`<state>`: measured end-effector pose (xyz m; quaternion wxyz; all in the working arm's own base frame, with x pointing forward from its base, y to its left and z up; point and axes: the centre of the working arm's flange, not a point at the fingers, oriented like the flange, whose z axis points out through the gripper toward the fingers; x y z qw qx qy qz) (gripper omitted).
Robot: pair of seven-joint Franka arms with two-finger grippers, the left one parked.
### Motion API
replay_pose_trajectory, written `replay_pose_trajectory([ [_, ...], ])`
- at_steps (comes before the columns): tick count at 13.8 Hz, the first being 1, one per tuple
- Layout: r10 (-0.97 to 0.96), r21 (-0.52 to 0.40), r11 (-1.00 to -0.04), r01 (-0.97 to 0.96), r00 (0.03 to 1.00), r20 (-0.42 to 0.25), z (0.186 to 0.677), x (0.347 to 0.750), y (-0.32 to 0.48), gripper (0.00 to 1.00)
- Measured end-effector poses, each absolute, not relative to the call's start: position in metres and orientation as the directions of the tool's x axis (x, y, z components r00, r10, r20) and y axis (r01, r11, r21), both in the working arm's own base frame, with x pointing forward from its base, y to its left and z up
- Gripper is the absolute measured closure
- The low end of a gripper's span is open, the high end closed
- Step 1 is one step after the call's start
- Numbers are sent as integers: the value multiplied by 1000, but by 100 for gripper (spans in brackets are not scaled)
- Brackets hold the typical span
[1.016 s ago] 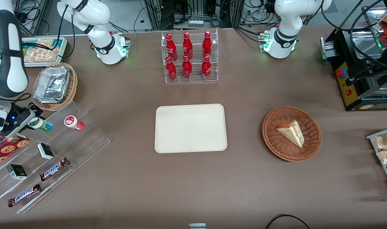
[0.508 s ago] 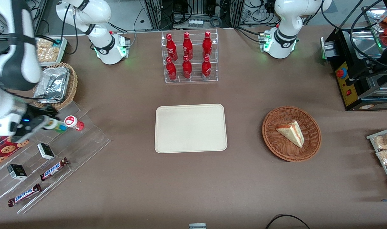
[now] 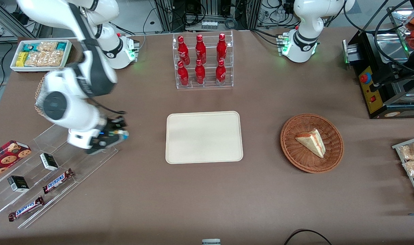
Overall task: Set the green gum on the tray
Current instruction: 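Carry the held gum bottle over the cream tray, then lower the gum bottle upright onto the tray and open the right gripper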
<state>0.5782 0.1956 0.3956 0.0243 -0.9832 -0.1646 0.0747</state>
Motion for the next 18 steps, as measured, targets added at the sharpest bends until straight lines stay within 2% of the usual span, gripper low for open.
replay_pose_trajectory([
  [3,211,-75,-976,203,968,-134,374,580,270,41],
  [9,37,-63,-998,33,997,-70,317,560,400,41],
  [15,-47,-75,-996,-50,998,-31,280,548,454,41],
  [18,-64,-68,-995,-66,997,-33,260,542,463,41],
])
